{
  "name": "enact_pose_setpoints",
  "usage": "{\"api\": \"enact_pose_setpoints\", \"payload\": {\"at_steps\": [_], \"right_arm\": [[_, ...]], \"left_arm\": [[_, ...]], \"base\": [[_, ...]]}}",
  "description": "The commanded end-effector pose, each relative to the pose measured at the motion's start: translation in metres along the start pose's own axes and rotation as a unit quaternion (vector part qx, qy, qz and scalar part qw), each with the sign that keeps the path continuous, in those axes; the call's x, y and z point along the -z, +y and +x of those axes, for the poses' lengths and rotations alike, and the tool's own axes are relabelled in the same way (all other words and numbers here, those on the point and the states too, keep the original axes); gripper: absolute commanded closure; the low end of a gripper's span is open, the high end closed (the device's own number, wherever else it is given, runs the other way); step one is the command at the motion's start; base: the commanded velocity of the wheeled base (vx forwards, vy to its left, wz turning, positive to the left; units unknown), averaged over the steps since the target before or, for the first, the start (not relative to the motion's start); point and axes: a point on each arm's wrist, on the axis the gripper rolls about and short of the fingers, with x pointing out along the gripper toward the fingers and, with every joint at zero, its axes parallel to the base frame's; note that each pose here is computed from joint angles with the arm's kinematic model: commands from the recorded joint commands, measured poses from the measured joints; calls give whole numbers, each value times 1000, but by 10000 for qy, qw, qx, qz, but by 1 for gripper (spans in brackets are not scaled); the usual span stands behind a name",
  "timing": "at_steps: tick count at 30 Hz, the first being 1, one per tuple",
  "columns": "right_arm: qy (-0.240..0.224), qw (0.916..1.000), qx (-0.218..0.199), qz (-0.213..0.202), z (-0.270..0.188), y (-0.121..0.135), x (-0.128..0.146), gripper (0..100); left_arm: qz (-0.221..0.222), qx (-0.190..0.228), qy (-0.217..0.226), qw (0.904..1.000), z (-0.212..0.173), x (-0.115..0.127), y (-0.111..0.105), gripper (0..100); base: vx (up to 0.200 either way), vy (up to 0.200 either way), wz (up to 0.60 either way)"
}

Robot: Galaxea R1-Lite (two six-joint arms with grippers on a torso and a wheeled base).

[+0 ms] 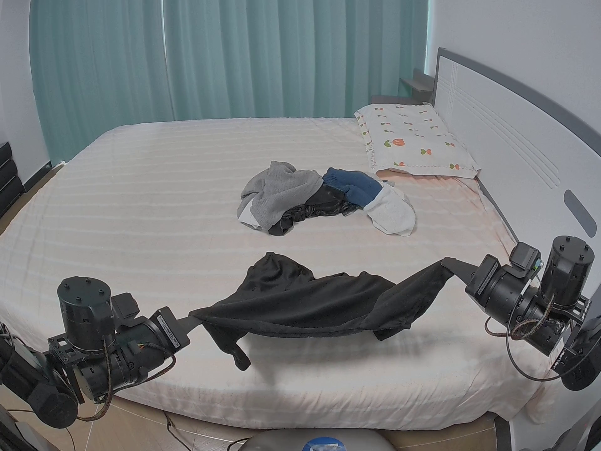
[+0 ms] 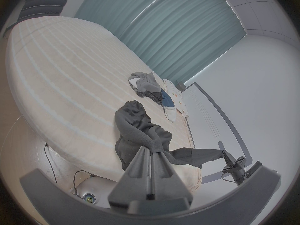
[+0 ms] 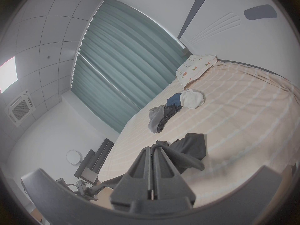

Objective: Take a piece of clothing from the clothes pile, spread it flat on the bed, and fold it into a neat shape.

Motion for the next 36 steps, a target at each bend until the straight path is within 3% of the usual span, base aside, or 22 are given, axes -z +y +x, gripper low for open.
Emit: {"api": "enact_pose_setpoints", "payload": {"at_steps": [1,11,16,36], "right_arm": [[-30,10000,-31,-2,1,2,1,100],[-415,9984,-371,47,-1,7,-6,100],[-419,9985,-347,110,2,5,-7,100],[-810,9941,-671,270,2,10,-15,100]], "left_arm": [[-8,15,-42,10000,-1,-1,-1,100],[-49,113,-272,9996,-6,-10,-4,100],[-50,191,-347,9992,-10,-12,-6,100],[-38,241,-359,9991,-12,-13,-7,100]], "base": [[0,200,0],[0,200,0],[0,200,0],[0,200,0]]}}
